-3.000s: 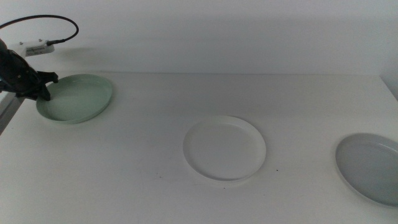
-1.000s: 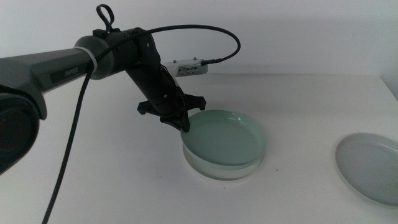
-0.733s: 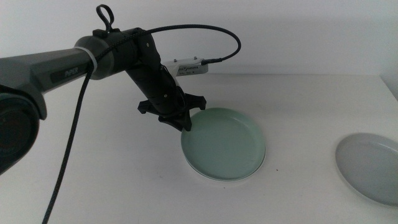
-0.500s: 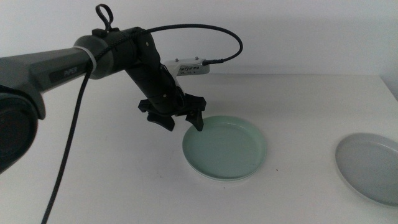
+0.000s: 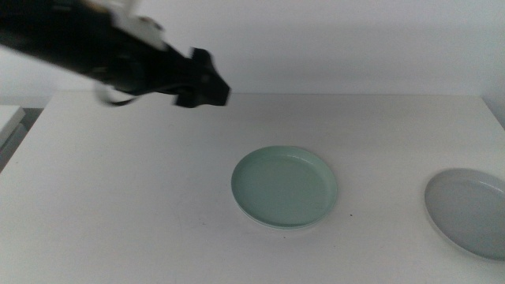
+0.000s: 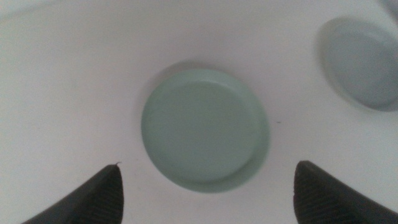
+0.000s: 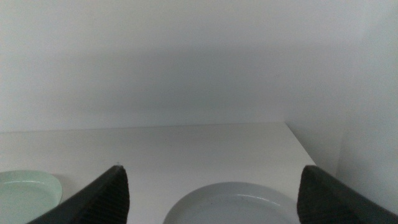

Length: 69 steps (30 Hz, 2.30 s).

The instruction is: Stack the three bowls on top of each other.

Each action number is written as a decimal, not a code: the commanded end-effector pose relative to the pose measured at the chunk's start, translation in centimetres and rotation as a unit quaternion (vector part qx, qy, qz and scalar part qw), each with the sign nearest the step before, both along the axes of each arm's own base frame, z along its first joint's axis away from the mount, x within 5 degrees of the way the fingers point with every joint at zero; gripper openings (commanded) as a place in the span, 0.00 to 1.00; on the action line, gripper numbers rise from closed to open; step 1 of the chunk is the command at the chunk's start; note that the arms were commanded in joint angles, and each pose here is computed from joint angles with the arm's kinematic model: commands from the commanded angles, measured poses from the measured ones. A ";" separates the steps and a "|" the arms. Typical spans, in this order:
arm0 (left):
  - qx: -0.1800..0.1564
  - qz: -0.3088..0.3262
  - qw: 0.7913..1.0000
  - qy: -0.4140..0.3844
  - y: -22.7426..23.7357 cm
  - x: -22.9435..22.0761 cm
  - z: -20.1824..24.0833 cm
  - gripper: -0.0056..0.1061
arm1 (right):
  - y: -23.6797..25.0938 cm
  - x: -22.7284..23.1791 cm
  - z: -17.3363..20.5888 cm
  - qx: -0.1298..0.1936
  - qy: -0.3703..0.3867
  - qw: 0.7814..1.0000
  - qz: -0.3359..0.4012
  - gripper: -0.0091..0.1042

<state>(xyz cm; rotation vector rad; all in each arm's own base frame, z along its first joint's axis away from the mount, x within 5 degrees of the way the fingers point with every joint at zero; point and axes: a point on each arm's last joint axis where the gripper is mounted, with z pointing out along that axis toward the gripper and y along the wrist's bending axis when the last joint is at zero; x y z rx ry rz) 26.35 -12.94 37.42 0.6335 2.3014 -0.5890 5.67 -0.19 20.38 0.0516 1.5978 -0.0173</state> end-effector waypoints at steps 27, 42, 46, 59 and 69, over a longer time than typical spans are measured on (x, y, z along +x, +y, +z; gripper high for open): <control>-0.020 0.002 0.994 -0.103 5.3 -13.8 5.8 0.89 | 0.0 0.0 0.0 -0.007 -0.004 1.000 -0.003 0.90; -0.039 0.022 0.989 -0.143 5.4 -13.3 6.5 0.89 | -0.1 0.0 0.0 -0.021 -0.007 1.000 -0.005 0.90; -0.039 0.022 0.989 -0.143 5.4 -13.3 6.5 0.89 | 0.0 0.0 -0.3 0.033 0.012 0.999 -0.002 0.90; -0.036 0.023 0.989 -0.144 5.4 -13.2 6.5 0.89 | 0.4 3.7 10.6 0.137 0.274 0.952 -0.002 0.90; -0.036 0.023 0.989 -0.145 5.4 -13.2 6.5 0.89 | 0.8 5.7 14.9 0.166 0.295 0.941 0.017 0.90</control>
